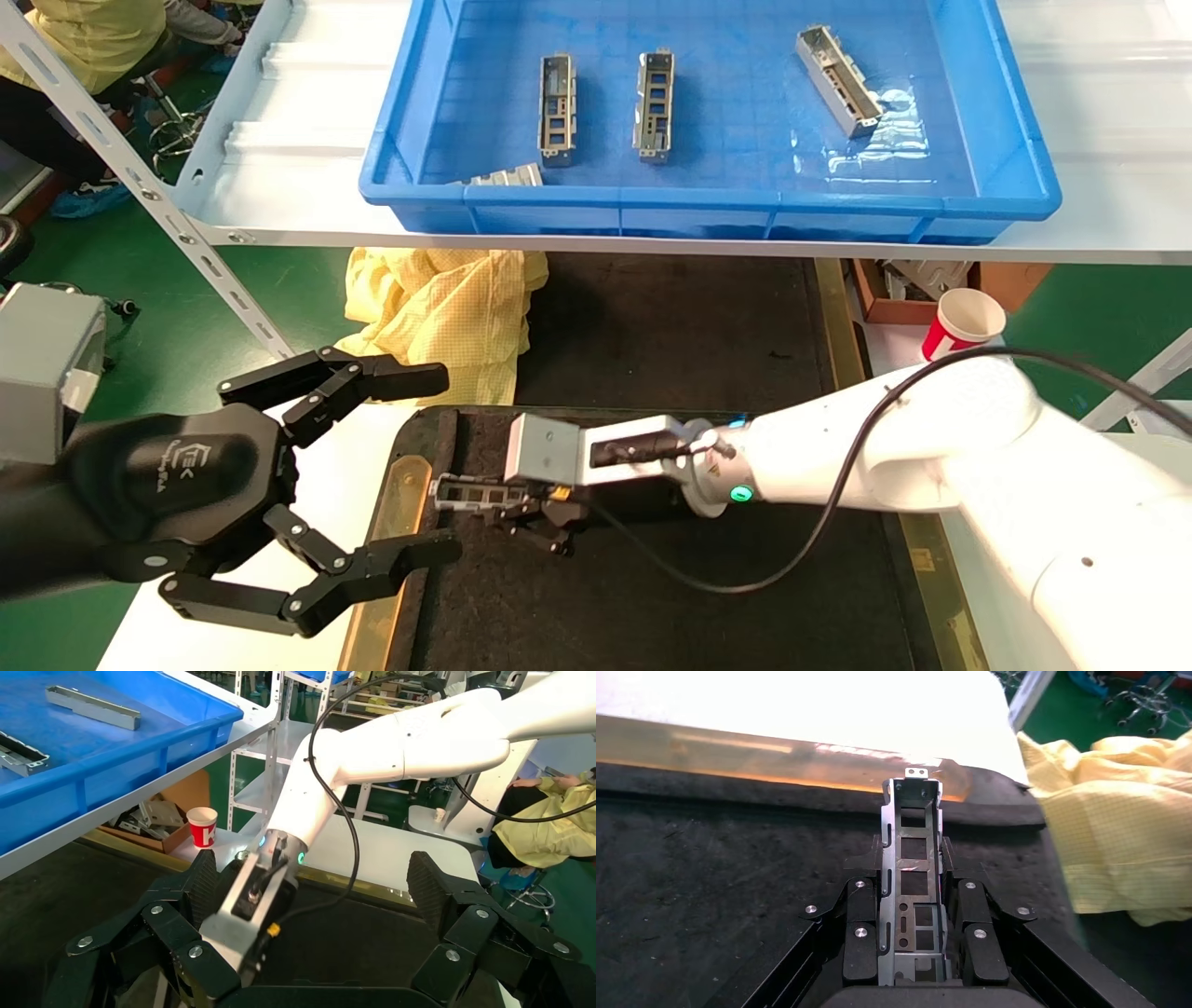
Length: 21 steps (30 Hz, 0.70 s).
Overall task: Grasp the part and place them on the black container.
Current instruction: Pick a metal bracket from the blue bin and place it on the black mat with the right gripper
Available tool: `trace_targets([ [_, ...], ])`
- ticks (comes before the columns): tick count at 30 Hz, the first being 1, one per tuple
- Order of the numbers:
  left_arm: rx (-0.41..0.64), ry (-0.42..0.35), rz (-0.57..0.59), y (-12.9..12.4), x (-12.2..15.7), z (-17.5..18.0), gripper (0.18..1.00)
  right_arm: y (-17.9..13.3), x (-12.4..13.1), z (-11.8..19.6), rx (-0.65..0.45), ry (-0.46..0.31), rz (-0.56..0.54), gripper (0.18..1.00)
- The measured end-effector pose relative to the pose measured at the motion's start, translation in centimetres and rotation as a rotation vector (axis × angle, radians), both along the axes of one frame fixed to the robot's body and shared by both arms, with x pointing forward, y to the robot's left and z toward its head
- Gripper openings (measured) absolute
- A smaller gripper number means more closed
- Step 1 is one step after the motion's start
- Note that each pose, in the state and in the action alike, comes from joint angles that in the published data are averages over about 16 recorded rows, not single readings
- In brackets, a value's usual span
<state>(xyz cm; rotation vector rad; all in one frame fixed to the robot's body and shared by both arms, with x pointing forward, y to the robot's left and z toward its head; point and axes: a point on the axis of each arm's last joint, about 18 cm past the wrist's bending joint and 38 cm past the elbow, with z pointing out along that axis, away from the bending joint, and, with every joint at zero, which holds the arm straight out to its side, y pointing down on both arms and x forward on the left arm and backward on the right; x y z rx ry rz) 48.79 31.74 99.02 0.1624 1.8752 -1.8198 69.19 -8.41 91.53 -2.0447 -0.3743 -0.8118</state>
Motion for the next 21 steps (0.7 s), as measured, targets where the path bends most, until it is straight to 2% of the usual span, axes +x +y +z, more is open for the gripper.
trace_targets([
  [21, 0.000, 0.000, 0.000, 0.0, 0.0, 0.0, 1.001, 1.7, 1.6, -1.7, 0.015, -0.055, -0.120, 0.336],
])
